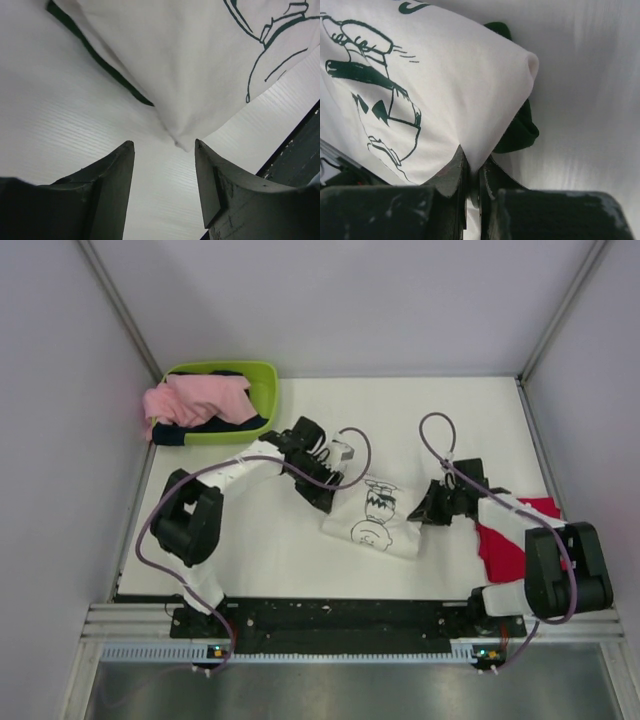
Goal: Fold and stack the t-shirts
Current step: Put the neatly folded tshirt into the corner of the board with the right arm
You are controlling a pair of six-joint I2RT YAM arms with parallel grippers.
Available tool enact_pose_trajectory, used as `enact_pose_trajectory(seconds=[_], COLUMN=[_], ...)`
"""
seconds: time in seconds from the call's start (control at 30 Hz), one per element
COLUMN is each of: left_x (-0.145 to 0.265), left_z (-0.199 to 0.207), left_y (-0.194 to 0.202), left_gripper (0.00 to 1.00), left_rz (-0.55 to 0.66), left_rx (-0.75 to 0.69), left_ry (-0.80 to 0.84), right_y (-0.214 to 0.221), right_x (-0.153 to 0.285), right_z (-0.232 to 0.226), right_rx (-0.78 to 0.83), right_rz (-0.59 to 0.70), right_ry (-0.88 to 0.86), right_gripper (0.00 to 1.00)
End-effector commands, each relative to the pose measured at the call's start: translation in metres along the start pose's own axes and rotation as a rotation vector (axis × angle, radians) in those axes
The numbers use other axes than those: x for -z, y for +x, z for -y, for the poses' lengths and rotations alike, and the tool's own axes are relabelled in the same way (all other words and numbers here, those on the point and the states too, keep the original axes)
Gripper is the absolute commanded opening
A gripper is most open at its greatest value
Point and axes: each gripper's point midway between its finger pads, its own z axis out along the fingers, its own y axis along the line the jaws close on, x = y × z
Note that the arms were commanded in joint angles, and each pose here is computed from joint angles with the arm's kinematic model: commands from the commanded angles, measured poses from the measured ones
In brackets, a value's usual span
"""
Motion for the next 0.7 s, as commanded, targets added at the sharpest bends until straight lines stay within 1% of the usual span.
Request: enact_pose_trajectory(seconds=[0.0,0.07,0.1,0.2,0.3,0.43,0.67], left_x=[0.055,0.068,0.074,0.086,0.097,0.108,0.120], left_z=[-0.020,-0.029,-0.033,-0.046,-0.056,-0.067,-0.063], left_y=[-0.044,-0.050,-0.052,-0.055,-0.056,-0.056,-0.065], left_gripper=[0.58,0.61,0.64,0.71,0.74,0.77,0.79], left_rz=[0.154,0.184,0.200,0.230,0.263,0.289,0.327], left_rx=[-0.066,-0.060,-0.055,-0.039,-0.040,-0.005,0.000], left_ry=[-0.109,-0.138,-0.150,-0.186,-0.214,-0.230,-0.212], right_y=[-0.035,-0.042,-0.050,-0.068,-0.084,-0.087,-0.082], right_x=[0.035,0.050,0.060,0.085,0.108,0.134,0.179], right_z=[-0.004,0.000,-0.001,-0.012,-0.012,0.001,0.012], right_rx=[0.295,0.415,0.453,0.571,0.691,0.777,0.901], right_rz=[0.045,0.035,0.053,0.116,0.149,0.093,0.049], right_ry=[0.097,0.158,0.190,0.216,0.298,0.425,0.559], right_gripper=[0.00,0.00,0.00,0.00,0.00,0.00,0.00])
